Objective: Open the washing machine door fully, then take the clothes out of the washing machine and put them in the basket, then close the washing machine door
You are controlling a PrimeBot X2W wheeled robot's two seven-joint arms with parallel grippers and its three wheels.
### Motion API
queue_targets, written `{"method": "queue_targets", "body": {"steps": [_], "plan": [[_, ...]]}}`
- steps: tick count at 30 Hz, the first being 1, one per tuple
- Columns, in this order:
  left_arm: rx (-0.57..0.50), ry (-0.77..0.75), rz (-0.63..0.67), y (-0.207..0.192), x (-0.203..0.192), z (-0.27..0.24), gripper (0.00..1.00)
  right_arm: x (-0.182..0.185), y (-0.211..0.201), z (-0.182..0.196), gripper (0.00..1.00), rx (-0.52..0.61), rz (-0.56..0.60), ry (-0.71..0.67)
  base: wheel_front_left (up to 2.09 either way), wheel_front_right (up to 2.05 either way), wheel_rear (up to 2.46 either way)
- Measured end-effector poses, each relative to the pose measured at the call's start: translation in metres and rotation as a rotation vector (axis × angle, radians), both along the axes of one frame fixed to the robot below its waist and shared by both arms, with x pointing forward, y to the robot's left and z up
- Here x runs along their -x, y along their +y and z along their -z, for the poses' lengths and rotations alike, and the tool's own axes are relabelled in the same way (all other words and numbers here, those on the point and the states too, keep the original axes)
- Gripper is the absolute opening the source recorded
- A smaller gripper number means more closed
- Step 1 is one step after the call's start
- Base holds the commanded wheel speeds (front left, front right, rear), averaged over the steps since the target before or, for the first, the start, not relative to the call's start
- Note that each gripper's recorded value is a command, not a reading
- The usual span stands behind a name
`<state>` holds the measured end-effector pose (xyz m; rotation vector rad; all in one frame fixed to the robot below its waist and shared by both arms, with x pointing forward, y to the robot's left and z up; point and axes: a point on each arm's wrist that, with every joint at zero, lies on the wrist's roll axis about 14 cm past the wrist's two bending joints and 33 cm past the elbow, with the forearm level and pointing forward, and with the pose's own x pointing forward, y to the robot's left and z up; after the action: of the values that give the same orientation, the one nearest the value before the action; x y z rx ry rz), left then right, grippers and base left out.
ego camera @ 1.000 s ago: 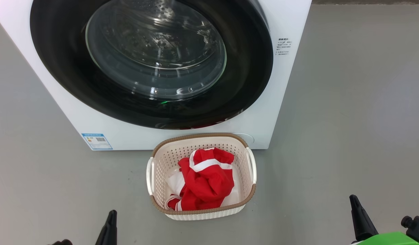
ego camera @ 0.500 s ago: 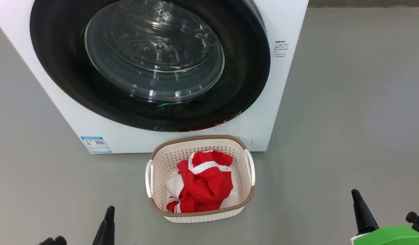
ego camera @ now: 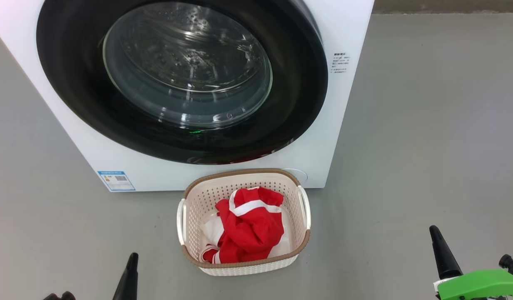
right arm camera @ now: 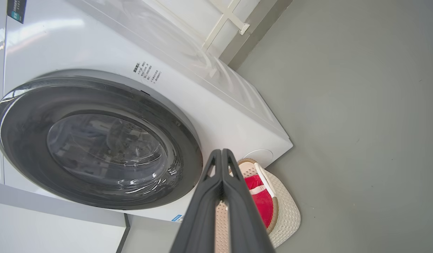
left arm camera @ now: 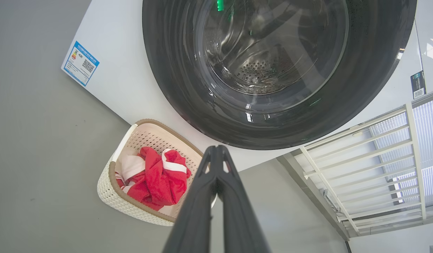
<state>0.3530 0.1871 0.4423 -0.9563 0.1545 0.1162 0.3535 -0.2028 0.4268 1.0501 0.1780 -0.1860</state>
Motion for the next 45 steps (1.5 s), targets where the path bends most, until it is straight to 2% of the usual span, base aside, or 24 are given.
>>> {"method": "queue_targets", "body": {"steps": [45], "plan": [[0.483, -0.073, -0.028, -0.002, -0.020, -0.029, 0.00, -0.015, -0.003, -0.037, 0.00, -0.395, 0.044, -0.120, 0.00, 0.00, 0.00]]}}
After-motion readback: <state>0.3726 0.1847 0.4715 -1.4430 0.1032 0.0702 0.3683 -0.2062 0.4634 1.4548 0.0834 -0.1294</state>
